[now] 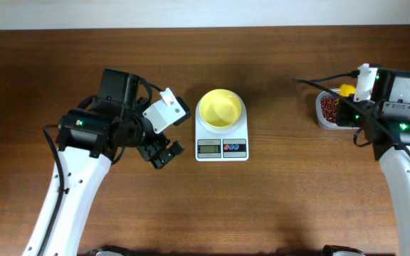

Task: Scoop item into bowl and weigh 50g on scale
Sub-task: 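Move the held yellow scoop with the right gripper to the bean container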

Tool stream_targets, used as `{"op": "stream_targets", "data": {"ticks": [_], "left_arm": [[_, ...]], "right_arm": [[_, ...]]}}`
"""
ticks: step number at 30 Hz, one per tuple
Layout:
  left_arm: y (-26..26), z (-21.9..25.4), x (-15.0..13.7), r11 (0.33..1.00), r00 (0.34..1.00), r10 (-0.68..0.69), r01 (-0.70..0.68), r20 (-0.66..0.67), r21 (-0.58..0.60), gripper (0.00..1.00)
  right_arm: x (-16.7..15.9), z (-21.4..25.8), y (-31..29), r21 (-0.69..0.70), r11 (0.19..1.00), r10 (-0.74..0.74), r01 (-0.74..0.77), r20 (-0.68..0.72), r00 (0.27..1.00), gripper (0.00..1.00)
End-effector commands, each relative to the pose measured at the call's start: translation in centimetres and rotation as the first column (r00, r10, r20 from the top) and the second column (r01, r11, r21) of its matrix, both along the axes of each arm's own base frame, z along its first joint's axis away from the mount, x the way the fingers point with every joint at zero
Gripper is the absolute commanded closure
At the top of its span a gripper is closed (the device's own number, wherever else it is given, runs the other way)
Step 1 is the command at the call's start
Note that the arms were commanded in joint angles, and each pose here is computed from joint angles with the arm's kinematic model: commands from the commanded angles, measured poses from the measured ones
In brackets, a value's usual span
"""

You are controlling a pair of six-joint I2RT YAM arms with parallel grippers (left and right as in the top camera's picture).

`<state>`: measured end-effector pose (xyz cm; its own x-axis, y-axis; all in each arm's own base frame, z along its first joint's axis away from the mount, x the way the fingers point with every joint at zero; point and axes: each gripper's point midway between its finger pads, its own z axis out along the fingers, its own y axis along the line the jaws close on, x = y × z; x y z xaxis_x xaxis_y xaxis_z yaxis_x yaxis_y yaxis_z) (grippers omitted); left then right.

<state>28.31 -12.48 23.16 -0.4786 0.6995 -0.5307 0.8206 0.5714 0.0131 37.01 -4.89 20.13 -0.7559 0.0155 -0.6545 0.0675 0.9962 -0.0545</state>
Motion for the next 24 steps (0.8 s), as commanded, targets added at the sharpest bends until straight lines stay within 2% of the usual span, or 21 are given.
{"op": "stream_targets", "data": {"ticks": [1, 6, 11, 14, 18, 24], "left_arm": [[-0.1, 0.1, -0.1, 1.000, 1.000, -0.011, 0.011, 0.005, 0.002, 0.01], [-0.1, 0.1, -0.1, 1.000, 1.000, -0.011, 0.011, 0.005, 0.002, 0.01], [-0.1, 0.1, -0.1, 1.000, 1.000, -0.011, 0.011, 0.005, 0.002, 0.01], [-0.1, 0.1, -0.1, 1.000, 1.000, -0.011, 0.011, 0.005, 0.002, 0.01], [-0.1, 0.1, -0.1, 1.000, 1.000, -0.011, 0.011, 0.005, 0.002, 0.01], [-0.1, 0.1, -0.1, 1.000, 1.000, -0.011, 0.011, 0.005, 0.002, 0.01]], "right_arm": [[0.3, -0.5, -2.9, -0.176, 0.984, -0.027, 0.017, -0.053, 0.998, 0.96], [1.2, -6.9, -5.1, -0.288, 0.958, -0.062, -0.012, -0.246, 0.967, 0.96], [2.2, -10.7, -4.9, -0.253, 0.967, -0.054, -0.027, -0.307, 0.950, 0.96], [2.4, -11.4, -2.6, -0.124, 0.990, 0.027, -0.068, -0.306, 0.952, 0.96], [2.6, -11.6, -0.7, 0.042, 0.999, 0.025, -0.014, -0.279, 0.960, 0.96], [2.4, -11.0, -1.4, 0.307, 0.950, 0.011, 0.062, -0.232, 0.973, 0.96]]}}
